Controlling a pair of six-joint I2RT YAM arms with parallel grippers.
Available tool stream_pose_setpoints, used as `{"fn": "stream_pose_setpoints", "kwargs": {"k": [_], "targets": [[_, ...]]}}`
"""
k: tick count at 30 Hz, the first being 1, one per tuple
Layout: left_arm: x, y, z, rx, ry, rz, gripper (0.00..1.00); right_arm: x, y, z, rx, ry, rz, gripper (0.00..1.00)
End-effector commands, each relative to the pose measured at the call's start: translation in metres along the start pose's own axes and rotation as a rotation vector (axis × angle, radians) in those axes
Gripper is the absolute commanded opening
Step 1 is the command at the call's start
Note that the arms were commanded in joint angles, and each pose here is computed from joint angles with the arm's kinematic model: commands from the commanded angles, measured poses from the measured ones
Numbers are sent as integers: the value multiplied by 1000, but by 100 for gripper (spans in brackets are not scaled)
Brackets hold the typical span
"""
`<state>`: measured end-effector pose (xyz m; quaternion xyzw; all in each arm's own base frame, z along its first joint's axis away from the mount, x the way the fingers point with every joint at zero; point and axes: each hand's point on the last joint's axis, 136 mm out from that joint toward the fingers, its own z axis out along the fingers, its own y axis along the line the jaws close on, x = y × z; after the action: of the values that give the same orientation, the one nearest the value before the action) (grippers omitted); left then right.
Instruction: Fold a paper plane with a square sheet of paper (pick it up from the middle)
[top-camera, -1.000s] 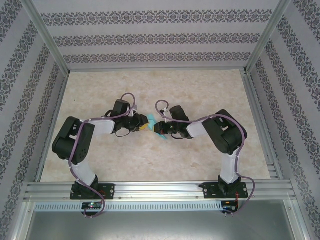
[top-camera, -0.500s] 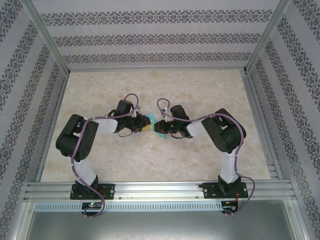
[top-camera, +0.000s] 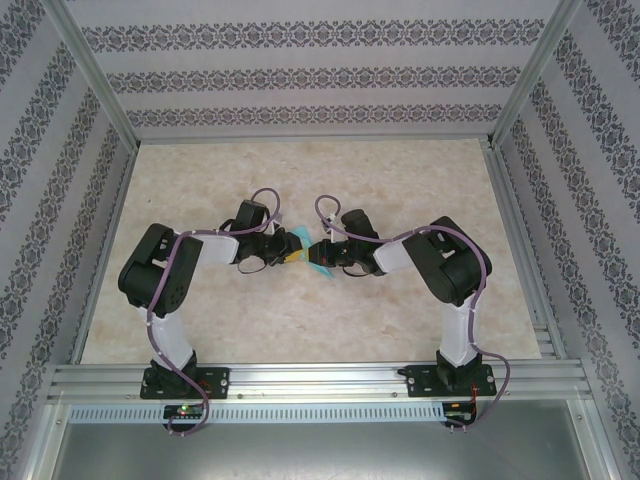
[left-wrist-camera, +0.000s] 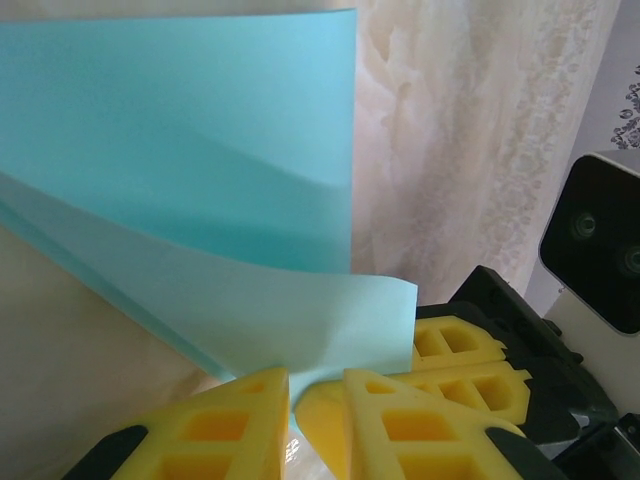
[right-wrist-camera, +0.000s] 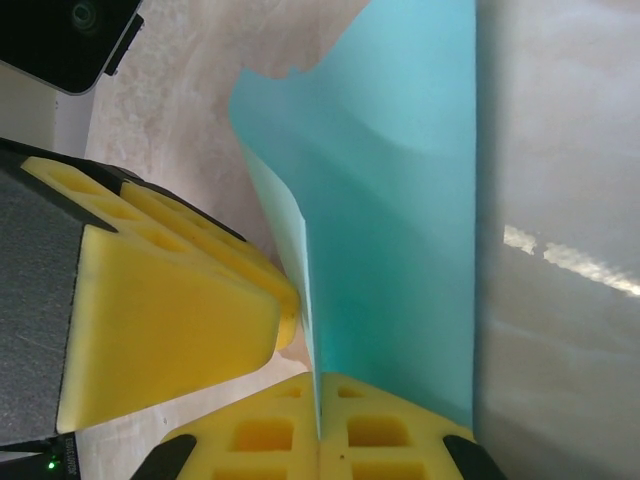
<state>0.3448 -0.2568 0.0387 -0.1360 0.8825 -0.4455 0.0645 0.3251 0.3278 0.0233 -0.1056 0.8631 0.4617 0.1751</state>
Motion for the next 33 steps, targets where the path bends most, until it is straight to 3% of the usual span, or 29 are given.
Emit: {"fn": "stream_pose_setpoints", "kwargs": {"k": [1,17,33], "targets": [[-5,-10,5,17,-7,48,23,3,-8,2,14,23,14,3],[-4,4,10,-25,0,30,20,-3,10,-12,-19,22,-2,15],[-7,-1,11,-21,6,31,19,15,-3,-27,93,80,-64,18]]}}
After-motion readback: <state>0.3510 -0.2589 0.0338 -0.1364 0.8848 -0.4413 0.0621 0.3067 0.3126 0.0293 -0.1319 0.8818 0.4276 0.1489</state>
